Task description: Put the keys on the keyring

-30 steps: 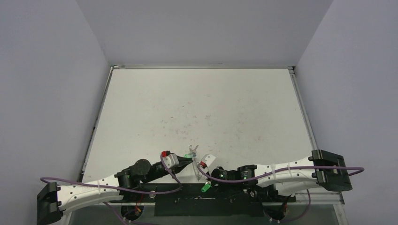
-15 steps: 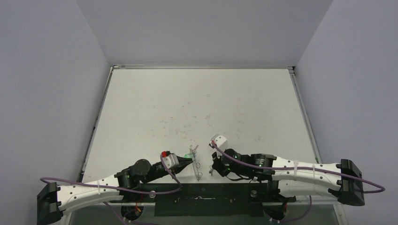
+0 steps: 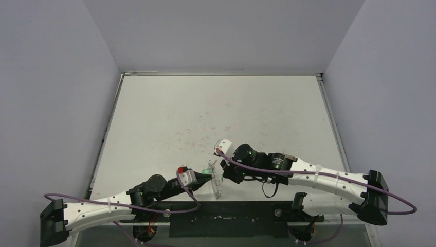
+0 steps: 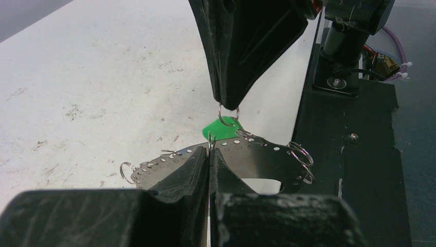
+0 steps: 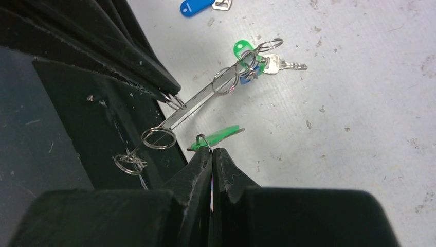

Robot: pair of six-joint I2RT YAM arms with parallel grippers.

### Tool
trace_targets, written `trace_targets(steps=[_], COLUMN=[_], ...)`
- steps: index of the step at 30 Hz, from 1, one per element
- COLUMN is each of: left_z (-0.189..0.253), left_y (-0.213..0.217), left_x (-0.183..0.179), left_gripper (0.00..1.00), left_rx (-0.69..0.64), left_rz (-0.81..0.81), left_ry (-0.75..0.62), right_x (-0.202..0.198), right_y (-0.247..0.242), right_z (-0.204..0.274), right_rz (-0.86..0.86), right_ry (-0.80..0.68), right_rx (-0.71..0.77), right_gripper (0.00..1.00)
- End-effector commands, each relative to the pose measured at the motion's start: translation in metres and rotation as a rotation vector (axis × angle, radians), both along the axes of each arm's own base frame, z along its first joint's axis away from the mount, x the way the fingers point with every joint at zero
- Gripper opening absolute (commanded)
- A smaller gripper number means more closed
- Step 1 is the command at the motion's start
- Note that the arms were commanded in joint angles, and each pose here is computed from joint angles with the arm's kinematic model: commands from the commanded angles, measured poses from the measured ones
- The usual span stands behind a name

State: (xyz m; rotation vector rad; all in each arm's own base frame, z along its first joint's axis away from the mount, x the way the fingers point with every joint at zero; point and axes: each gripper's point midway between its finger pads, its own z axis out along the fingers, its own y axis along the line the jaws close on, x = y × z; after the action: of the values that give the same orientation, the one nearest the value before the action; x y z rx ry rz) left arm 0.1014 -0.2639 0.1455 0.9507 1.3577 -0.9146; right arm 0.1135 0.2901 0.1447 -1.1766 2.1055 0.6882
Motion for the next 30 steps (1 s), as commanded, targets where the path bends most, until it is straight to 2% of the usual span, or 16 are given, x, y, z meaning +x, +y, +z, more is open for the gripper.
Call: trace_targets(steps=[1, 8, 19, 30], left_z=[0.029, 0.041, 0.037, 0.032], left_y=[-0.005, -0.005, -0.004, -0.004], left_x=[-0.001, 0.002, 0.003, 0.003], left_gripper=[0.00, 0.00, 0.00, 0.00], left_rx=[-0.107, -0.166, -0.144, -0.125], left_rz=[-0.017, -0.006, 0.003, 0.003], left_ry=[-0.063, -0.116, -0.104, -0.090], right_x=[-0.004, -0.006, -0.003, 0.005], right_y=[0.010, 0.018, 0.034, 0.042], right_z=[0.017, 0.030, 0.031, 0.044], right_rz=[0.126, 0.194, 0.270, 0.245], right_ry=[-0.026, -0.031, -0.032, -0.060], right_rx=[0.027, 0.052, 0.023, 0.058], right_gripper=[0.00, 0.00, 0.00, 0.00])
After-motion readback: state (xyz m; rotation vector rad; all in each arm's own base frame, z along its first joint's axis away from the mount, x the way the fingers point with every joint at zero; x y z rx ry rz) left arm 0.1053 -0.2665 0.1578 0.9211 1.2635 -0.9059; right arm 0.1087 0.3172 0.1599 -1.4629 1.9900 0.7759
